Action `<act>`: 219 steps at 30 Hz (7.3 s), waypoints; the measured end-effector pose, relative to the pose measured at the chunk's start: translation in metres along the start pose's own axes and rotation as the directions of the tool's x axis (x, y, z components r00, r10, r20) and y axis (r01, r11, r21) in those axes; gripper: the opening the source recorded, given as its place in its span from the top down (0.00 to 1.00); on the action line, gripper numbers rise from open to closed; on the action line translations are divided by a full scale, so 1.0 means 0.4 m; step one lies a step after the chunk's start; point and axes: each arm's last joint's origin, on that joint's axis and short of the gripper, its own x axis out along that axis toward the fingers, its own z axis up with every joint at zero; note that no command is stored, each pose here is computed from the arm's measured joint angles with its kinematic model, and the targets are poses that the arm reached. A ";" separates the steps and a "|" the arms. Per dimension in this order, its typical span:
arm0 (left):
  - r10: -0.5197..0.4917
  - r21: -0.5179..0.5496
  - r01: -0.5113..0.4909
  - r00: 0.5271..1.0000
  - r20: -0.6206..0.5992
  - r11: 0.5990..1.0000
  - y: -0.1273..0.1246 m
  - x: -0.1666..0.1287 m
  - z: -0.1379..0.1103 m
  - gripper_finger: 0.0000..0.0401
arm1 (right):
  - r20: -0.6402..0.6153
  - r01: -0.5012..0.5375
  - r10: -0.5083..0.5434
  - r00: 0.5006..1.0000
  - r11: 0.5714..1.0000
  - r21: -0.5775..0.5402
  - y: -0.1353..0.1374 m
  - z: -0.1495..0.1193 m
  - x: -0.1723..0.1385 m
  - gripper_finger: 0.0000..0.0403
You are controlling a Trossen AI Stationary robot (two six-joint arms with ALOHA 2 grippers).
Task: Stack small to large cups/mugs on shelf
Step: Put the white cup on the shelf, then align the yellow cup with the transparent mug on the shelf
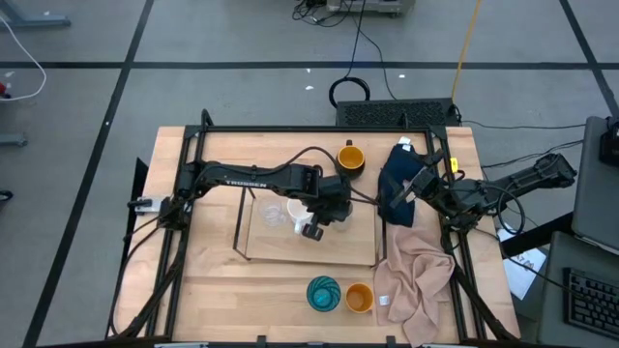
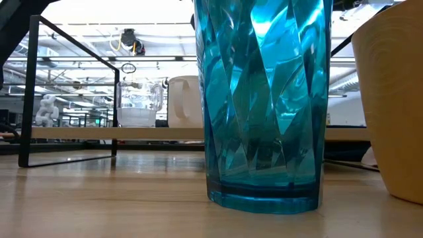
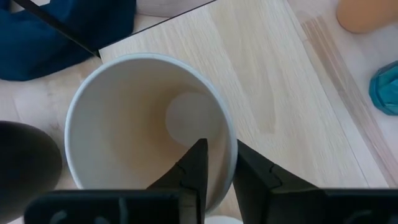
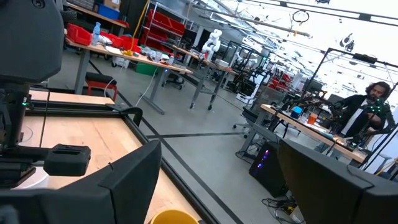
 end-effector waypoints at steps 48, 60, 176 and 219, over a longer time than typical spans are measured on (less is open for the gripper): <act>0.000 -0.022 0.000 1.000 -0.014 1.000 -0.007 0.000 0.000 0.83 | 0.000 0.000 0.000 1.000 1.000 0.000 0.000 0.000 0.000 0.22; -0.007 -0.022 0.006 1.000 -0.017 1.000 -0.008 0.000 -0.001 0.83 | 0.000 0.000 0.000 1.000 1.000 0.000 0.000 0.000 0.000 0.22; 0.450 -0.426 -0.145 0.329 0.830 0.893 -0.445 -0.354 -0.743 0.41 | 0.092 -0.109 0.102 0.991 0.991 0.076 0.009 0.048 -0.102 0.22; 0.474 -0.504 -0.002 0.344 0.811 0.864 -0.445 -0.348 -0.741 0.41 | 0.050 -0.230 0.227 0.973 0.972 0.043 0.326 0.272 -0.334 0.22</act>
